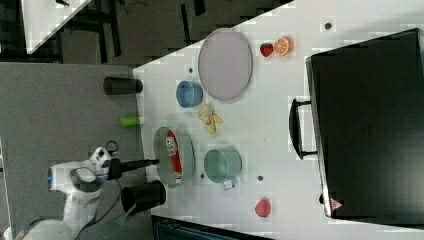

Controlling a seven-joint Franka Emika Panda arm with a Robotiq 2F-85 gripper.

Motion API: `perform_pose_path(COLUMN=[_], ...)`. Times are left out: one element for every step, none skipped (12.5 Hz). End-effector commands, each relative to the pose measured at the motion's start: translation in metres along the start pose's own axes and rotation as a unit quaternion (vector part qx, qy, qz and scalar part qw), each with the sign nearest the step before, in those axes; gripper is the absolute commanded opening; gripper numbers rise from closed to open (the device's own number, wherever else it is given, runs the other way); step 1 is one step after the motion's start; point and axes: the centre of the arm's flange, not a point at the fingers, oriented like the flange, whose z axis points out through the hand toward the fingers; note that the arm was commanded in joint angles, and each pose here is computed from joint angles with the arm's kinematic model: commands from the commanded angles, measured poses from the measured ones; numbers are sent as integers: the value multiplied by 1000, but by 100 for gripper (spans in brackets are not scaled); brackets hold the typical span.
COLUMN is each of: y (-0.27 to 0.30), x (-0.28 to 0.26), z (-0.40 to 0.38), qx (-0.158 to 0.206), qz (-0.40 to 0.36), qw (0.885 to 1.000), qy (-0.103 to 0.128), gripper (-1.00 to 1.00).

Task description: Pick ketchup from strainer and place it on the table

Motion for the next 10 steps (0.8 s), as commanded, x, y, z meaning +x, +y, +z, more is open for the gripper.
perform_pose_path(y=[21, 21, 21, 20, 18, 17, 17, 17, 17, 16], x=[20, 21, 21, 20, 19, 19, 19, 20, 23, 24], z=[39, 52, 66, 78, 89, 98, 107, 113, 116, 117], qx=[12, 15, 17, 19, 25, 30, 30, 27, 25, 24], qz=[53, 48, 45, 48, 56, 64, 66, 61, 57, 56], qw=[999, 999, 999, 999, 998, 997, 997, 998, 998, 998], qy=[-4, -2, -1, -2, -3, -5, -7, -6, -4, -3], gripper=[100, 100, 100, 100, 100, 100, 100, 100, 91, 68])
